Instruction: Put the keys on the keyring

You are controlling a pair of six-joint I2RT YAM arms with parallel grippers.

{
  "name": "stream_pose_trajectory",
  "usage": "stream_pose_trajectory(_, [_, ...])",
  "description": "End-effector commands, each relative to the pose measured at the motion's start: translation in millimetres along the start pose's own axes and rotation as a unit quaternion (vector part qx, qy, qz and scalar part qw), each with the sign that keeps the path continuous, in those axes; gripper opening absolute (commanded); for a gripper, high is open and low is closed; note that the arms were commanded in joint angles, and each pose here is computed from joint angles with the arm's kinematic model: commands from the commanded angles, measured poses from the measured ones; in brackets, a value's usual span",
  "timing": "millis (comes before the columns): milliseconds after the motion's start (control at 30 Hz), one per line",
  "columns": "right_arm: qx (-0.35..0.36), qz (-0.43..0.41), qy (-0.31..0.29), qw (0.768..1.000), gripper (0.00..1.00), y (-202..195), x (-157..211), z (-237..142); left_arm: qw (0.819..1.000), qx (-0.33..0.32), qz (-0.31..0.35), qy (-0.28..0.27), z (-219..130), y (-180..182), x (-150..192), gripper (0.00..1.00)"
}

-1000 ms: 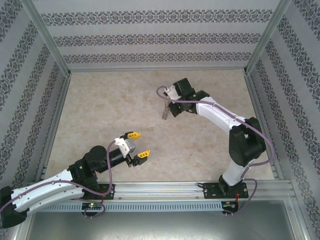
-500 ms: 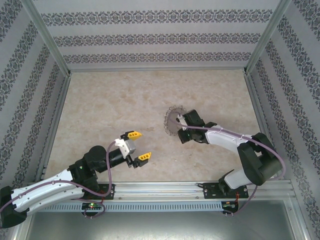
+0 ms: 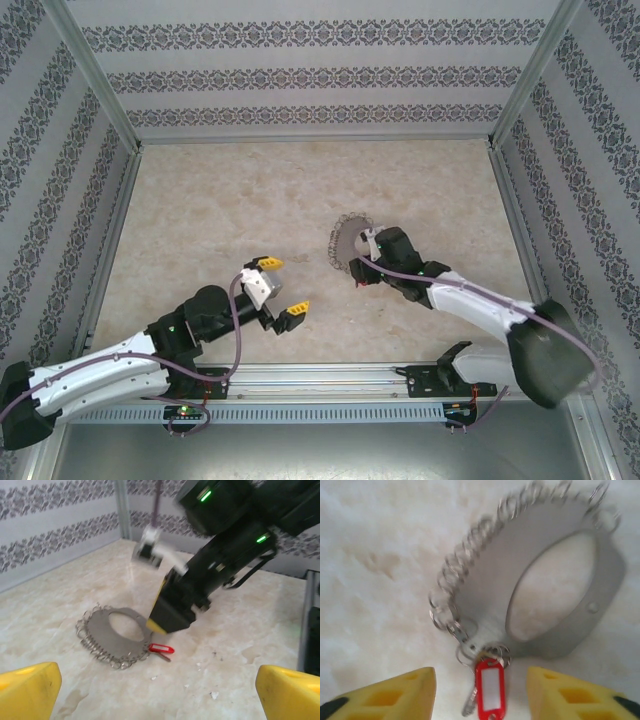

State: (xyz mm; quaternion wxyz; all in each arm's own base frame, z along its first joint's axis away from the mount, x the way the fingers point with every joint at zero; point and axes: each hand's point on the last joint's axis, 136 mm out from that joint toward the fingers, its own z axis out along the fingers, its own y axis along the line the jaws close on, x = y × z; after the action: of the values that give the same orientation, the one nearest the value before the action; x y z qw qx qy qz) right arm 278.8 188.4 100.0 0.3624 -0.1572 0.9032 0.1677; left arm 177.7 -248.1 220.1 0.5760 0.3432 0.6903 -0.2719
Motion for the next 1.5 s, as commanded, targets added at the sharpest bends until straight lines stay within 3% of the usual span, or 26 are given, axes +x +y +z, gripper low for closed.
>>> stream_pose_trajectory(0, [0.043, -0.03, -0.048, 0.997, 0.72, -11.0, -20.2, -30.1, 0.997, -0.047, -0.045, 0.04, 15.0, 19.8, 5.7, 1.0])
stream_pose_trajectory(33, [0.047, -0.035, -0.064, 0.996, 0.81, -12.7, -26.5, -39.3, 0.996, -0.049, -0.054, 0.051, 21.5, 21.8, 9.4, 1.0])
stream_pose_trajectory(67, [0.055, -0.04, -0.084, 0.994, 0.97, -15.6, -34.3, -49.9, 0.995, -0.052, -0.065, 0.052, 27.9, 25.7, 10.8, 1.0])
stream_pose_trajectory(100, [0.061, -0.045, -0.101, 0.992, 0.98, -18.9, -40.4, -59.9, 0.994, -0.058, -0.078, 0.047, 33.1, 32.5, 9.4, 1.0])
stream_pose_trajectory(233, [0.095, -0.042, -0.168, 0.98, 0.98, -40.5, -62.7, -93.0, 0.977, -0.111, -0.178, 0.047, 39.5, 94.0, 15.5, 1.0])
stream_pose_trajectory(400, [0.156, -0.015, -0.256, 0.954, 0.98, -88.1, -74.9, -112.0, 0.945, -0.251, -0.193, 0.076, 14.6, 179.7, 31.5, 1.0])
stream_pose_trajectory(600, [0.194, 0.036, -0.252, 0.948, 0.98, -152.2, -62.1, -88.7, 0.894, -0.39, -0.222, -0.007, -50.1, 255.1, 42.2, 1.0])
stream_pose_trajectory(767, [0.201, -0.001, -0.247, 0.948, 0.98, -161.9, -66.9, -68.2, 0.862, -0.467, -0.194, 0.037, -74.5, 286.0, 63.0, 1.0])
stream_pose_trajectory(900, [0.202, -0.007, -0.244, 0.949, 0.98, -174.4, -69.9, -43.5, 0.841, -0.509, -0.181, 0.031, -86.2, 308.7, 80.9, 1.0])
stream_pose_trajectory(1100, [0.195, -0.014, -0.24, 0.951, 0.98, -179.3, -70.0, -27.4, 0.841, -0.517, -0.144, 0.07, -75.9, 329.3, 115.1, 1.0])
stream_pose_trajectory(1433, [0.212, 0.046, -0.241, 0.946, 0.98, -213.7, -55.1, -9.1, 0.871, -0.47, -0.136, 0.036, -57.7, 335.8, 147.4, 1.0])
stream_pose_trajectory(1467, [0.213, 0.045, -0.238, 0.946, 0.98, -213.6, -55.3, -8.9, 0.87, -0.467, -0.149, 0.056, -57.4, 334.7, 152.6, 1.0])
